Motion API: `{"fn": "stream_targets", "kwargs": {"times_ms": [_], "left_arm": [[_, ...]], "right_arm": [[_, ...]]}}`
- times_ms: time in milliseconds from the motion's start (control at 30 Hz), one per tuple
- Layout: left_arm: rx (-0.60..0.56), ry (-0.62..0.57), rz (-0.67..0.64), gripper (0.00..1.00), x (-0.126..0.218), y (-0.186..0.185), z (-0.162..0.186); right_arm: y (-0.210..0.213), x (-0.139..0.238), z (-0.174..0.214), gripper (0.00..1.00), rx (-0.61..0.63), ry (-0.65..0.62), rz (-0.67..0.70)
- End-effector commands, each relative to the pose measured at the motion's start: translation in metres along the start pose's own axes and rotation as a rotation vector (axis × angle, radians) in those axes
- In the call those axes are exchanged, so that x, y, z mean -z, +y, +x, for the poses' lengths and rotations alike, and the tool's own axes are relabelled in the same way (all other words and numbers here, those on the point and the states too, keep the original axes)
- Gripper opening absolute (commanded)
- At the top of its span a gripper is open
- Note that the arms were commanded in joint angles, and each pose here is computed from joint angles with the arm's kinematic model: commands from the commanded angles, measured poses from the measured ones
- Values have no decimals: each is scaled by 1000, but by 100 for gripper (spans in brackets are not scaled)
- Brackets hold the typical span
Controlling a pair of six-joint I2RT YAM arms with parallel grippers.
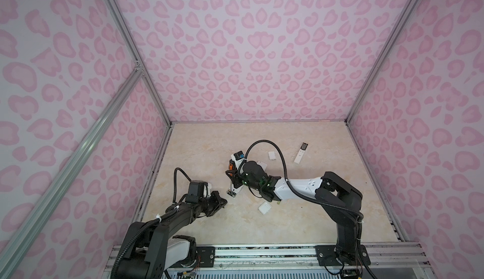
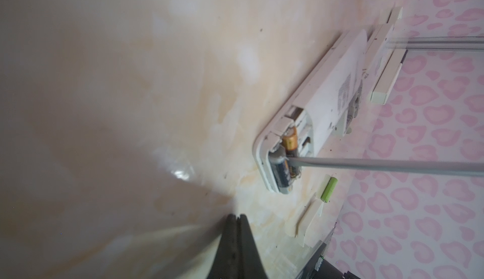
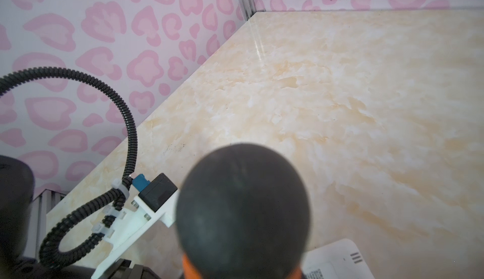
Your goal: Unload the batteries from the remote control
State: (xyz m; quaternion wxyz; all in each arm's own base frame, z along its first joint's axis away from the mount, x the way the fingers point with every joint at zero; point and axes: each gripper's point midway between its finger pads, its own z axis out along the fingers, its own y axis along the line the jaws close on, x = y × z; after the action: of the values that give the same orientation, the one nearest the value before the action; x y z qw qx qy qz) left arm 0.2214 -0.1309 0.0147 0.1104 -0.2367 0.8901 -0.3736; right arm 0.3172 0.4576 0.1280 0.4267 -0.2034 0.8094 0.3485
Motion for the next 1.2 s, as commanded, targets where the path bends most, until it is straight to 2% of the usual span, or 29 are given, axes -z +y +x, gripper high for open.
{"fn": "stream_targets", "kwargs": {"times_ms": [0, 133, 433, 867, 1167], "left_arm": [[-45, 3, 19, 4, -1, -9, -5], [-56, 2, 19, 4, 0, -13, -8], [-53, 22, 8, 4, -6, -12, -9], [-85, -14, -22, 4, 4, -20, -18], [-68, 22, -45, 4, 0, -12, -12]], "right_arm": [[1, -2, 2, 0, -81, -7, -37], [-6, -1, 6, 0, -120, 3, -40], [-7, 0, 4, 0, -115, 11, -21], [9, 11, -22, 0, 8, -12, 13], [7, 3, -20, 0, 72, 2, 38]]}}
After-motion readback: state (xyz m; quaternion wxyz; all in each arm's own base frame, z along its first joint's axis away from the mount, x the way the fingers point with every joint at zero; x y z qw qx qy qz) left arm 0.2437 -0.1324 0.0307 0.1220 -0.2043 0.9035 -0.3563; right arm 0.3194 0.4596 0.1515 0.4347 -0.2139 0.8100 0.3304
